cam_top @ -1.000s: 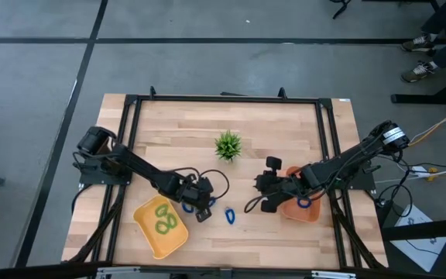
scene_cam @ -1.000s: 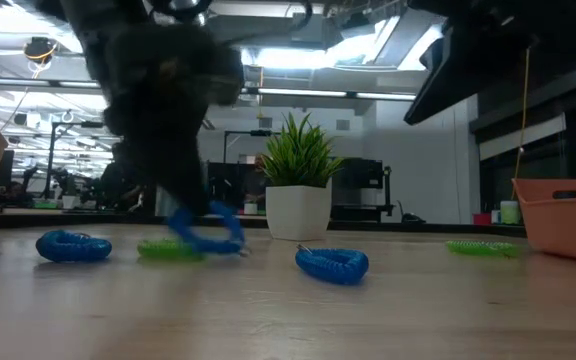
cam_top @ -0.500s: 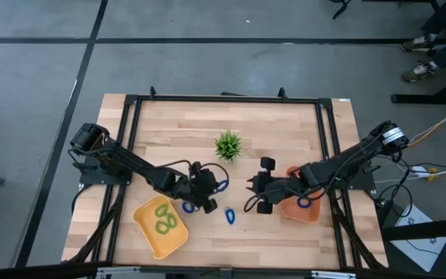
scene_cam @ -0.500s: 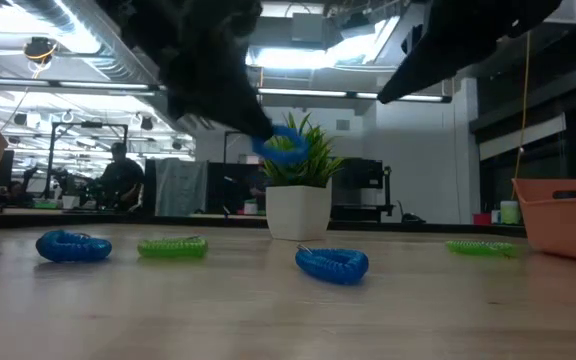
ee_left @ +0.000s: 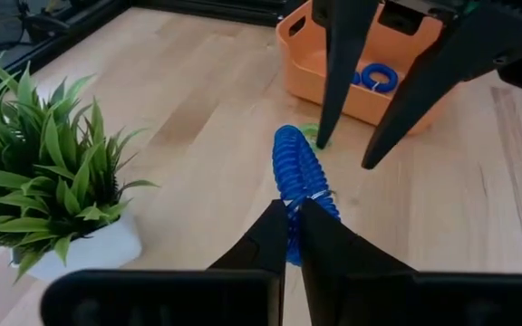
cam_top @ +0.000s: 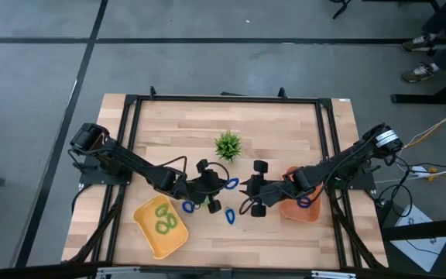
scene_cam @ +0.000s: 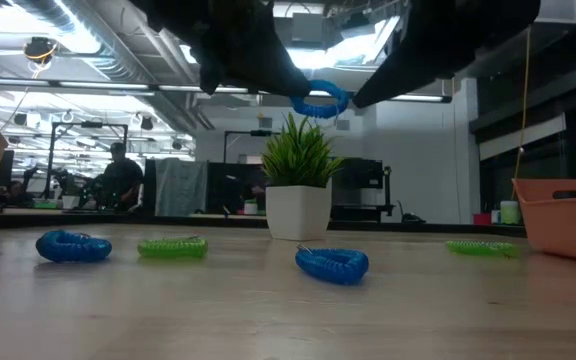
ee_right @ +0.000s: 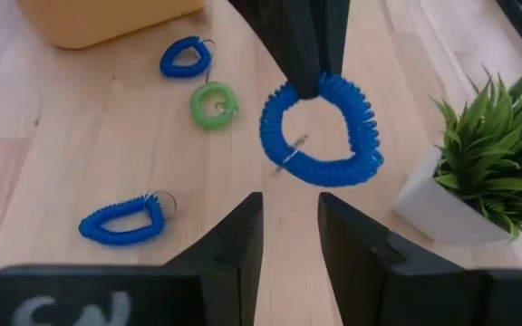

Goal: Sort spring keychains
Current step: Put the blue spring keychain into the orange bin

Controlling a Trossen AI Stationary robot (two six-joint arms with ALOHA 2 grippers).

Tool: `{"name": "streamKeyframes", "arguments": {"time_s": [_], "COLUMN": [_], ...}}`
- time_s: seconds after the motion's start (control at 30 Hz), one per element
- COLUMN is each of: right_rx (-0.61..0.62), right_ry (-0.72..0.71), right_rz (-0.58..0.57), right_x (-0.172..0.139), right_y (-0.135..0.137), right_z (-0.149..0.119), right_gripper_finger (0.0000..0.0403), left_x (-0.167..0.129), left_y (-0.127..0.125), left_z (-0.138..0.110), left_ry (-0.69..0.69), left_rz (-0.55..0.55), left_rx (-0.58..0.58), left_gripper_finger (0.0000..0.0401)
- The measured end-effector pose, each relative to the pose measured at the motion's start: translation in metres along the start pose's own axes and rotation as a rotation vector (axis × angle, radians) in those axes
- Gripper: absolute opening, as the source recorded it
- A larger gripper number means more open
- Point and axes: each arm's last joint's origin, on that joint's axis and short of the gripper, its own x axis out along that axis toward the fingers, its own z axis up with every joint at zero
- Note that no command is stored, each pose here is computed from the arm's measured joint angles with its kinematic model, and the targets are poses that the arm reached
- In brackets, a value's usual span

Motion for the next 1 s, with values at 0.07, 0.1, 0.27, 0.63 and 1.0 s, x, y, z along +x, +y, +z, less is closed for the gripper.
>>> {"name": "streamKeyframes", "arguments": {"time_s": [0.07,0.1,0.27,0.63,1.0], "right_rx": [0.009,0.013,0.03,0.048,0.104], "right_ry": [-0.009,-0.013,-0.012,-0.007,0.023], "right_rz": [-0.002,-0.003,-0.012,-0.025,0.011], "right_x": [0.001,0.001,0.002,0.005,0.011], "right_y": [-0.001,-0.002,-0.005,-0.01,-0.022], "right_z": [0.001,0.002,0.002,0.003,0.003], "right_gripper_finger": [0.0108,0.0108,0.0108,0.0108,0.0108], "left_x": [0.0,0.0,0.0,0.0,0.0], "left_y": [0.0,0.0,0.0,0.002,0.003], "left_z": [0.0,0.0,0.0,-0.003,-0.004], "left_ry": [-0.001,-0.002,-0.002,0.022,0.023], "left_rz": [0.001,0.004,0.005,0.027,0.054], "left_rx": [0.001,0.0,0.002,0.025,0.034], "left_gripper_finger": [0.0013,0.0013,0.0013,0.0014,0.0015]}}
